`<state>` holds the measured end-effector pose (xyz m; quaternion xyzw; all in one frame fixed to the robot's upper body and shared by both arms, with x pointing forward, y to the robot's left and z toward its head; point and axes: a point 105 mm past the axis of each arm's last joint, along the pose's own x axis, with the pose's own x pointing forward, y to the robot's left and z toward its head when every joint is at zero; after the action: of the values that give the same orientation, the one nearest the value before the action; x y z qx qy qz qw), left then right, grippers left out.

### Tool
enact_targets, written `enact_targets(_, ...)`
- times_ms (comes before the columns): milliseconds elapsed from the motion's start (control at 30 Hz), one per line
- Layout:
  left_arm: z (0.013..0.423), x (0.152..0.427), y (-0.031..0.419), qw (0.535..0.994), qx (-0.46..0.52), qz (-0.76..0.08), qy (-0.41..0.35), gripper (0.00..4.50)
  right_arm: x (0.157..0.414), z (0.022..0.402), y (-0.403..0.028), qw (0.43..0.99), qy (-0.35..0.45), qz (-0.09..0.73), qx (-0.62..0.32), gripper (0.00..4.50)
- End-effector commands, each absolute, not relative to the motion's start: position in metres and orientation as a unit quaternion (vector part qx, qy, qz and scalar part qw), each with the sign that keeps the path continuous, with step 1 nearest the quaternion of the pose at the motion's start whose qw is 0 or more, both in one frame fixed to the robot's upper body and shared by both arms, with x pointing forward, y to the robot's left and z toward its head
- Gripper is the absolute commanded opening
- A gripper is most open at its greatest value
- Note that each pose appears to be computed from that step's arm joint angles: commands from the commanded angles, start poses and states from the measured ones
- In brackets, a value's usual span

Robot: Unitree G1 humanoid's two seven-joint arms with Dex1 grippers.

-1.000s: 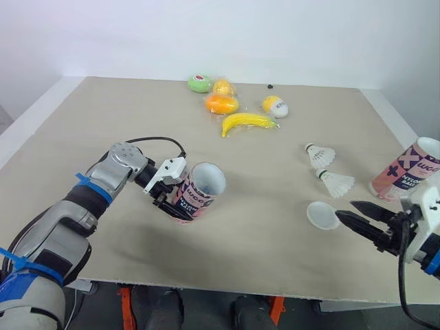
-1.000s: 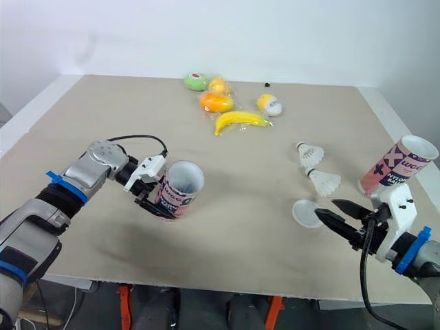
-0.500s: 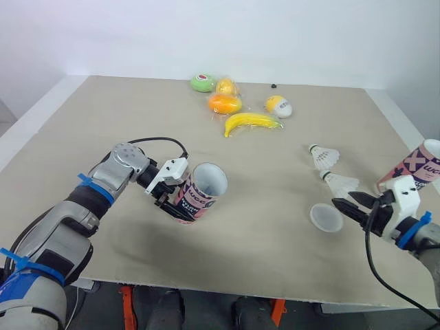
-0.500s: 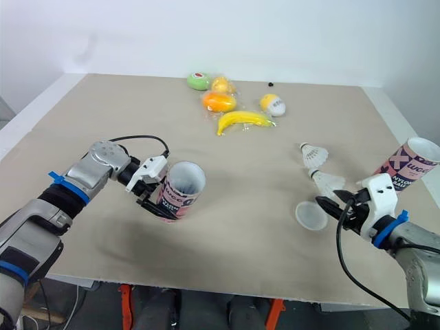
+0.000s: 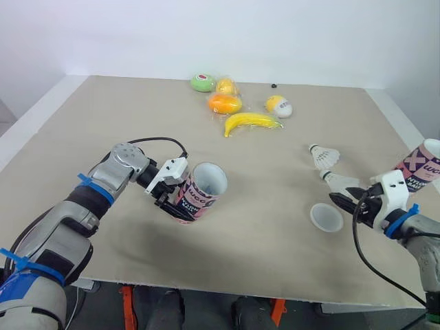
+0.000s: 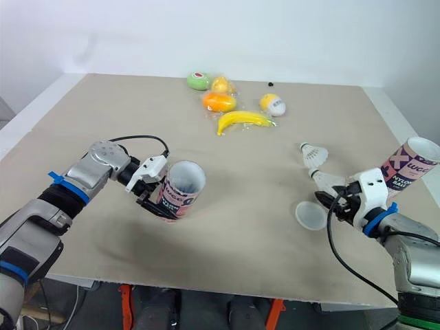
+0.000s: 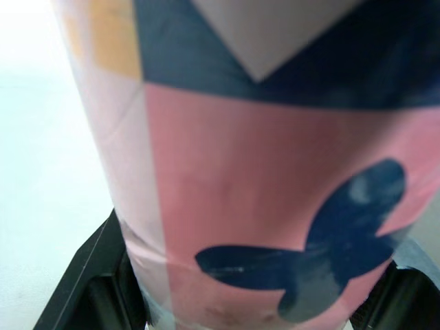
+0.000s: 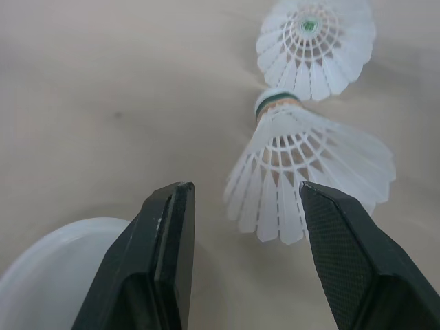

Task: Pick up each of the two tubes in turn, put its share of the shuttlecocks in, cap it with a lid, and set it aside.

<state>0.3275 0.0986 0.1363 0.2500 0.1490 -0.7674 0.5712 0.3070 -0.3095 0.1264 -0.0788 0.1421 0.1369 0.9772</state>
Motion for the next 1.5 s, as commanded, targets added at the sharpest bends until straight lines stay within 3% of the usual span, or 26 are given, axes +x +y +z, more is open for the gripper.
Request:
enact_targets(33, 0.131, 0.326, 0.101, 0.570, 0.254, -0.765, 0.160, 3.20, 0.314, 0.136, -0.311, 0.980, 0.121, 0.130, -0.088, 2.67)
enact_targets(400, 0.131, 0.326, 0.100, 0.571, 0.252, -0.765, 0.157, 3.20, 0.330, 0.133, -0.311, 0.983, 0.116, 0.115, -0.082, 2.67)
enact_targets(533, 0.131, 0.327, 0.100, 0.573, 0.252, -0.764, 0.155, 3.20, 0.329, 0.131, -0.305, 0.982, 0.116, 0.129, -0.075, 1.61)
enact_targets(633, 0.130, 0.327, 0.101, 0.574, 0.254, -0.763, 0.156, 3.20, 0.325, 0.130, -0.303, 0.980, 0.121, 0.140, -0.075, 0.09)
enact_targets(800, 0.130, 0.328, 0.100, 0.575, 0.253, -0.763, 0.155, 3.20, 0.320, 0.143, -0.297, 0.977, 0.113, 0.156, -0.088, 0.04)
enact_targets(933, 0.130, 0.328, 0.100, 0.575, 0.252, -0.763, 0.156, 3.20, 0.305, 0.174, -0.253, 0.952, 0.083, 0.265, -0.130, 0.04)
enact_targets(1000, 0.131, 0.328, 0.099, 0.574, 0.252, -0.763, 0.156, 3.20, 0.291, 0.203, -0.209, 0.913, 0.043, 0.362, -0.185, 0.04)
enact_targets(1200, 0.131, 0.329, 0.098, 0.573, 0.254, -0.763, 0.157, 3.20, 0.265, 0.264, -0.118, 0.787, -0.053, 0.536, -0.300, 0.04)
enact_targets(1333, 0.133, 0.331, 0.097, 0.574, 0.255, -0.762, 0.156, 3.20, 0.258, 0.267, -0.085, 0.689, -0.049, 0.606, -0.394, 0.04)
enact_targets(1500, 0.134, 0.330, 0.097, 0.576, 0.253, -0.762, 0.154, 3.20, 0.261, 0.262, -0.071, 0.635, -0.036, 0.634, -0.440, 0.04)
